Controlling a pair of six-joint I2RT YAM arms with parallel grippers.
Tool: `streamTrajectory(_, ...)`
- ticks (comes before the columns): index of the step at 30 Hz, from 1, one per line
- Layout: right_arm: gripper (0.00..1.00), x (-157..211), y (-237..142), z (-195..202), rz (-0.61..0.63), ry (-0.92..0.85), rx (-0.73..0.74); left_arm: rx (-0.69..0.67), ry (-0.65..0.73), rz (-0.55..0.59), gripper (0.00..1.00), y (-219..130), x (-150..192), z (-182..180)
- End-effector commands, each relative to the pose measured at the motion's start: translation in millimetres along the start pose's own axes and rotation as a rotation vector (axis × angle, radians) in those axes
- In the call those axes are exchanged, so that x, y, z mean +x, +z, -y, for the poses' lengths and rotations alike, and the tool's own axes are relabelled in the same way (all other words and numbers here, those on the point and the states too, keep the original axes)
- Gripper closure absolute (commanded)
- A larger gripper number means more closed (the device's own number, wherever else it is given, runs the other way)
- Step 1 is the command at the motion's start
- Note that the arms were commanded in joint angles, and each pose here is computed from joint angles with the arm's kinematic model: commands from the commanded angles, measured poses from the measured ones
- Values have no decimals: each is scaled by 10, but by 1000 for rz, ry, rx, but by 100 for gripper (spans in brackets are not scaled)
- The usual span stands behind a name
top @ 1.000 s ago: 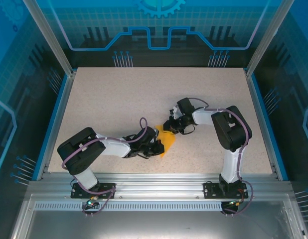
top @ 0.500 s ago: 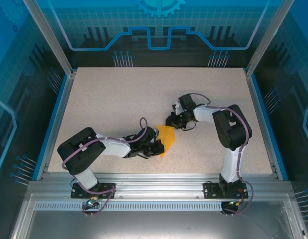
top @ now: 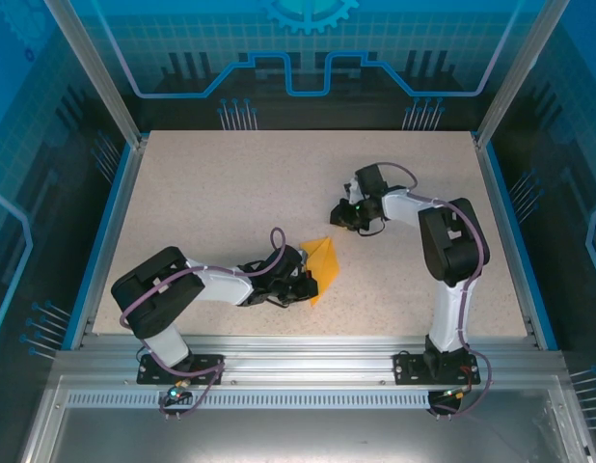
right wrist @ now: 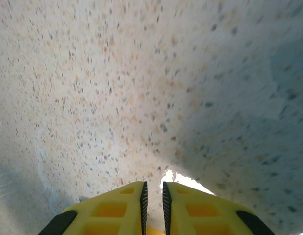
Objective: Fold a paper plane with a square sheet of paper (pick it up from the middle)
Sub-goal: Fourth fold the wing at the center of the table.
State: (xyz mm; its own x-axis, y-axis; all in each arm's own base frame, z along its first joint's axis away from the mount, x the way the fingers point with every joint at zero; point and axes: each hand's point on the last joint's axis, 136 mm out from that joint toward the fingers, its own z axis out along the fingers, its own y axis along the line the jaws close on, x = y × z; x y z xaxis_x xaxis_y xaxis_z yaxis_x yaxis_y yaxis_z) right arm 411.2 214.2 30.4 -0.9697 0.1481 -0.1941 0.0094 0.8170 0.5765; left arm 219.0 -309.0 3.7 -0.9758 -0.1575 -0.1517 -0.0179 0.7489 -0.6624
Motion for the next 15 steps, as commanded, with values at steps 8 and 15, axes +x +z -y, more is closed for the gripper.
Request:
streamTrajectory(8, 78, 347, -491, -241, 9, -75, -24, -301, 2, -183, 95, -120, 551, -714)
streamTrajectory(15, 80, 710, -220, -549, -83, -95, -121, -323, 25, -190, 95, -104, 513, -694)
